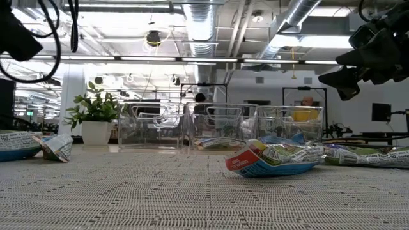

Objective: Pick and place Granola Bars by type
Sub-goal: Put the red granola bar into the left transparent bin

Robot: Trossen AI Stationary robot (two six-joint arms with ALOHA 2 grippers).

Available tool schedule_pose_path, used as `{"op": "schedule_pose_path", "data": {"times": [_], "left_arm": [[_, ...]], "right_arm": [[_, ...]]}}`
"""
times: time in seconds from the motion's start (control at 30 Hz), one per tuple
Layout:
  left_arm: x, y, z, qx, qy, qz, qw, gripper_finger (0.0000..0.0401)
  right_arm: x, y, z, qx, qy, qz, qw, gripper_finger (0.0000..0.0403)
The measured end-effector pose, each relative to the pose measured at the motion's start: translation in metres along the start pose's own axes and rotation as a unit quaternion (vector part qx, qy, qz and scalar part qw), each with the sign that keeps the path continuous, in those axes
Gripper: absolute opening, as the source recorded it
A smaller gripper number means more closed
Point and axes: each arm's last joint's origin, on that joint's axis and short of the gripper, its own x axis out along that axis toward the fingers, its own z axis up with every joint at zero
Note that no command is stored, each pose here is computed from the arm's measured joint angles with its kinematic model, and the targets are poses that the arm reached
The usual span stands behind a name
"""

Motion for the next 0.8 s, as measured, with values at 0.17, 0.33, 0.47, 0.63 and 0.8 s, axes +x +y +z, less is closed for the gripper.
{"op": "schedule_pose_path", "data": {"times": [0.17, 0.33, 0.47, 0.63, 0.8], "left_arm": [[0.008, -0.006, -0.003, 0.008, 0.002, 0.025, 1.000, 0.0163], [0.018, -0.012, -0.005, 0.017, -0.001, 0.057, 0.998, 0.0163], [0.032, -0.016, -0.005, 0.024, 0.011, 0.057, 0.998, 0.0163], [0.055, -0.016, 0.000, 0.035, 0.023, 0.024, 0.999, 0.0163], [0.068, -0.010, 0.004, 0.030, 0.023, 0.026, 0.999, 0.0163]], "right_arm": [[0.000, 0.000, 0.000, 0.000, 0.000, 0.000, 1.000, 0.0255], [0.000, 0.000, 0.000, 0.000, 0.000, 0.000, 1.000, 0.0255], [0.000, 0.000, 0.000, 0.000, 0.000, 0.000, 1.000, 0.0255], [0.000, 0.000, 0.000, 0.000, 0.000, 0.000, 1.000, 0.0255], [0.000, 0.000, 0.000, 0.000, 0.000, 0.000, 1.000, 0.0255]]}}
